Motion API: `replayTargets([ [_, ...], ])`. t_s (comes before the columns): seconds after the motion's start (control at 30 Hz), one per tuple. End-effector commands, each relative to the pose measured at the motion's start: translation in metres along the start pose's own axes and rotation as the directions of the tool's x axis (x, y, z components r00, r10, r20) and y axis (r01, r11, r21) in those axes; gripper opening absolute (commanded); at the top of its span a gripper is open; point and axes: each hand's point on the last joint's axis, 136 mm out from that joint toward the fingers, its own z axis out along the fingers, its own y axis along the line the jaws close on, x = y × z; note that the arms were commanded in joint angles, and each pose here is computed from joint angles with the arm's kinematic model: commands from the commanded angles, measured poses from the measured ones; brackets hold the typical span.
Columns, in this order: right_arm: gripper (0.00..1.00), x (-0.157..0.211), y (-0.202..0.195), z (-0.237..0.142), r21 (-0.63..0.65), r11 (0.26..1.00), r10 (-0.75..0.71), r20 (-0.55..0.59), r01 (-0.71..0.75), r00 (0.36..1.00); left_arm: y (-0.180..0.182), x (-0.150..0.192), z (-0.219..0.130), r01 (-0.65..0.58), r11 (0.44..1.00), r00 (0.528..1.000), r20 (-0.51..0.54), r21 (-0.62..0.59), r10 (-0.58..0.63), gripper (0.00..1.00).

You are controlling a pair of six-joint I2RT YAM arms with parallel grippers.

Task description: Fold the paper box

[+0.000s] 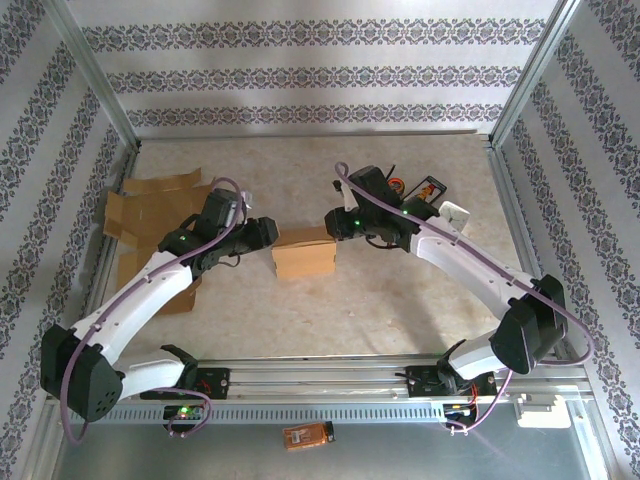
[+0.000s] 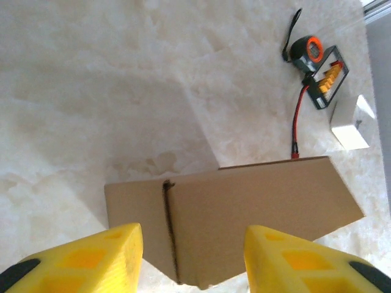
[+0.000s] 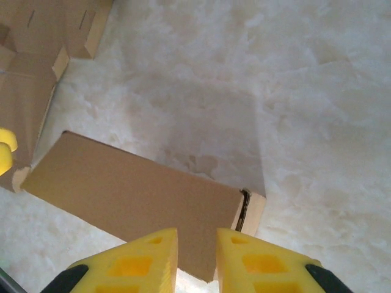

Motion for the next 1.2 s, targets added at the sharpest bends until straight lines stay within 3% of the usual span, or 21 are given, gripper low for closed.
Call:
replayTargets([
  [0.0,0.27,-0.006,-0.004,-0.001,-0.006,0.999,0.046,0.001,-0.046,0.999,0.004,-0.006,-0.005,-0.008,1.0,1.0,0.024,-0.026,0.009,0.56],
  [0.1,0.29,0.01,-0.008,0.01,-0.005,0.998,0.066,-0.053,-0.066,0.996,0.007,0.005,0.004,0.007,1.0,1.0,-0.017,-0.016,-0.007,0.64],
  [0.23,0.29,0.043,-0.019,0.028,0.025,0.995,0.098,-0.132,-0.096,0.986,0.017,0.029,0.018,0.045,0.999,0.995,-0.086,-0.009,-0.045,0.65],
  [0.3,0.28,0.062,-0.024,0.038,0.037,0.995,0.099,-0.18,-0.094,0.979,0.025,0.044,0.026,0.068,0.998,0.99,-0.125,-0.011,-0.069,0.58],
  [0.43,0.22,0.094,-0.042,0.049,0.1,0.992,0.1,-0.241,-0.077,0.965,0.049,0.078,0.036,0.115,0.992,0.975,-0.185,-0.044,-0.121,0.35],
  [0.5,0.22,0.095,-0.044,0.047,0.103,0.992,0.091,-0.244,-0.068,0.965,0.058,0.084,0.035,0.116,0.991,0.975,-0.184,-0.067,-0.127,0.32],
  [0.6,0.23,0.074,-0.035,0.035,0.08,0.995,0.069,-0.196,-0.054,0.978,0.048,0.066,0.025,0.085,0.995,0.987,-0.131,-0.046,-0.09,0.33],
  [0.7,0.28,0.037,-0.015,0.017,0.006,0.998,0.066,-0.101,-0.066,0.993,0.017,0.031,0.01,0.023,0.999,0.999,-0.042,0.039,-0.022,0.51],
  [0.83,0.36,0.006,-0.004,0.005,-0.048,0.994,0.096,-0.024,-0.097,0.995,-0.011,0.0,-0.003,-0.003,0.994,0.999,0.039,0.113,-0.001,0.56],
  [0.97,0.39,0.009,-0.01,0.014,-0.042,0.992,0.114,-0.052,-0.117,0.992,0.002,-0.001,0.003,0.019,0.998,0.999,0.025,0.053,-0.02,0.56],
  [1.17,0.4,0.047,-0.026,0.036,0.004,0.99,0.143,-0.147,-0.144,0.979,0.023,0.033,0.021,0.098,0.994,0.993,-0.07,0.048,-0.094,0.54],
])
